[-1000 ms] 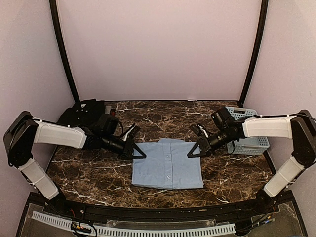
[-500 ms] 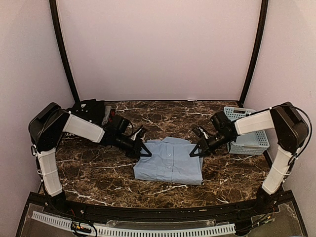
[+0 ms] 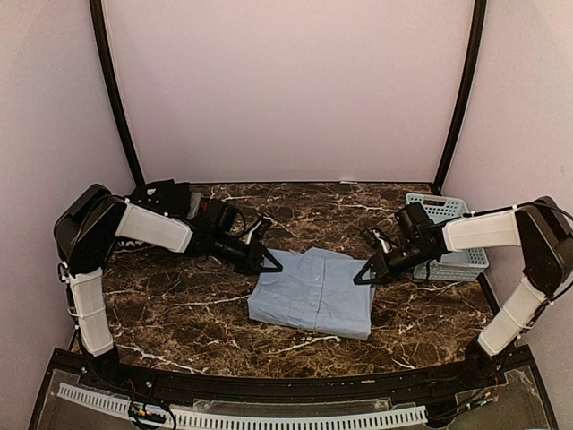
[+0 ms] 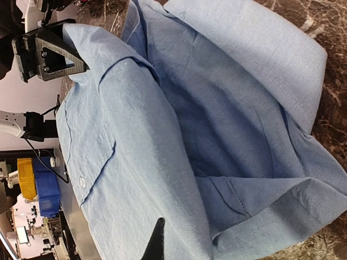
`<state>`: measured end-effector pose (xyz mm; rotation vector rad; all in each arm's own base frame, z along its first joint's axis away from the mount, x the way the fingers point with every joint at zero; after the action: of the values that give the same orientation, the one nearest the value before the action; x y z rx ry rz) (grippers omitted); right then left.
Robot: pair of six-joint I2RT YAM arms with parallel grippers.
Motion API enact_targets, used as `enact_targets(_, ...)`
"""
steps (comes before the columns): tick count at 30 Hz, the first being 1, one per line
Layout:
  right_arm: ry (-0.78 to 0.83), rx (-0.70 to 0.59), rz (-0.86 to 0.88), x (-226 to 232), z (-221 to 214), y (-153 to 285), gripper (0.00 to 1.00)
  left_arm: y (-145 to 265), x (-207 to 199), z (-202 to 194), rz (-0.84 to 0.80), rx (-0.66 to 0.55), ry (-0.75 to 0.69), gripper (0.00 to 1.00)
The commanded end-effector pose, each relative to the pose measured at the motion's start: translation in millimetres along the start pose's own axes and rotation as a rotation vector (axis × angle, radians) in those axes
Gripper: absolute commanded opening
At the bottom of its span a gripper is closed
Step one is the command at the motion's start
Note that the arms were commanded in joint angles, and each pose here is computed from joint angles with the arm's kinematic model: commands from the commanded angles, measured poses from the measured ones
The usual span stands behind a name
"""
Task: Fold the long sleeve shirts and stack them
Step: Fold the 2/3-rectangle-folded shirt at the center of the board.
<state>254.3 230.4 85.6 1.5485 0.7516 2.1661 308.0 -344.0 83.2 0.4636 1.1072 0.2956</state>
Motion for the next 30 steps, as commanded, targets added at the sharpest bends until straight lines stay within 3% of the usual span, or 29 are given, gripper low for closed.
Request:
enact_targets(1, -0.018, -0.032, -0.056, -10.9, -3.4, 7.6, 0.0, 10.9, -16.8, 19.1, -0.003, -0.045, -0.08, 0.16)
enact_targets(17, -0.125, -0.148, -0.278, -46.3, -24.3, 28.1, 0.0, 13.5, -4.5, 30.7, 0.113, -0.093, -0.146, 0.27)
enact_targets(24, -0.233, -0.213, -0.506, -79.5, -44.7, 47.5, 0.14, 12.7, -3.1, 36.5, 0.212, -0.116, -0.204, 0.29)
enact_targets(30, -0.264, -0.255, -0.581, -82.1, -50.1, 60.4, 0.39, 10.5, -26.3, 44.7, 0.257, -0.166, -0.289, 0.3)
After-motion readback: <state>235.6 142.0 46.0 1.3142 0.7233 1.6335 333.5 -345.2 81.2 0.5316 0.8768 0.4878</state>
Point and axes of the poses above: each gripper's point midway between its finger pads, its own y axis back along the fingers, its own x axis along the line the jaws close on, z = x × y, the point moved 2 cm from there along y, back along the fingers, and after that the axes turned 2 degrees about -y, right-handed, at the moved point
